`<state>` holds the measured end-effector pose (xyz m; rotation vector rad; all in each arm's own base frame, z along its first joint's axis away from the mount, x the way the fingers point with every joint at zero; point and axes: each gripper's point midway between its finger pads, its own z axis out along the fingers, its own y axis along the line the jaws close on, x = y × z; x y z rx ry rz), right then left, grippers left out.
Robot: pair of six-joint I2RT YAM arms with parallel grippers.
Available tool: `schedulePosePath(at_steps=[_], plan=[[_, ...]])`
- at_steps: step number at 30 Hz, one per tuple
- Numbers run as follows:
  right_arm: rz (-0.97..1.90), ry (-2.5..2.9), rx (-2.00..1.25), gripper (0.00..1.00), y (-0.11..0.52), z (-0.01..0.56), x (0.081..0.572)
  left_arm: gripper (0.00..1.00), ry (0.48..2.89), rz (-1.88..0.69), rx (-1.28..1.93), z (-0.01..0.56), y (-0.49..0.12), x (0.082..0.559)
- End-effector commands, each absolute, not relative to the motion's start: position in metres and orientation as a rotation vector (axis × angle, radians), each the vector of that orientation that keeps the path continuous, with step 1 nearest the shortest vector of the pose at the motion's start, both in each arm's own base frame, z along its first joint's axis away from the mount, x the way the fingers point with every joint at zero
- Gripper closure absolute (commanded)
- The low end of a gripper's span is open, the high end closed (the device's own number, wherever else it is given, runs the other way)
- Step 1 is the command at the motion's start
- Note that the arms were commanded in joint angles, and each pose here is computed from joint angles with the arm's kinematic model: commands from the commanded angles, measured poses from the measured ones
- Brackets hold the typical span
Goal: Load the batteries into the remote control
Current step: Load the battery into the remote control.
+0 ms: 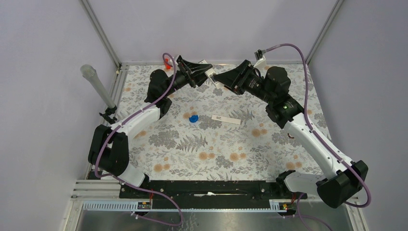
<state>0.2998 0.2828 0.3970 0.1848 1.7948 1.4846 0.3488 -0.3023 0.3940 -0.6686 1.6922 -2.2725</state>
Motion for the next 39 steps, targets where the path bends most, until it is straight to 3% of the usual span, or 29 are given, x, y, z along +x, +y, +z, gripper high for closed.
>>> schedulePosePath(at_steps=[1,9,19,21,26,28,32,39], plan=[[1.537,1.788,0.184,0.50,0.287,0.397,0.301,1.00,1.553,-2.330,-0.439,0.437,-0.298,0.327],[1.568,1.802,0.206,0.54,0.288,0.393,0.303,1.00,1.547,-2.305,-0.352,0.443,-0.300,0.320],[1.586,1.885,0.265,0.69,0.291,0.373,0.309,1.00,1.559,-2.244,-0.274,0.447,-0.302,0.317],[1.585,1.881,0.246,0.60,0.291,0.375,0.308,1.00,1.572,-2.212,-0.256,0.444,-0.302,0.318],[1.571,1.787,0.161,0.23,0.278,0.392,0.307,1.00,1.594,-2.030,-0.191,0.433,-0.291,0.329],[1.589,1.728,0.112,0.15,0.272,0.401,0.304,1.00,1.592,-1.958,-0.147,0.431,-0.284,0.333],[1.607,1.699,-0.039,0.12,0.276,0.403,0.295,1.00,1.556,-1.887,-0.040,0.436,-0.279,0.331],[1.633,1.737,-0.198,0.20,0.288,0.386,0.289,1.00,1.550,-1.831,0.038,0.438,-0.276,0.327]])
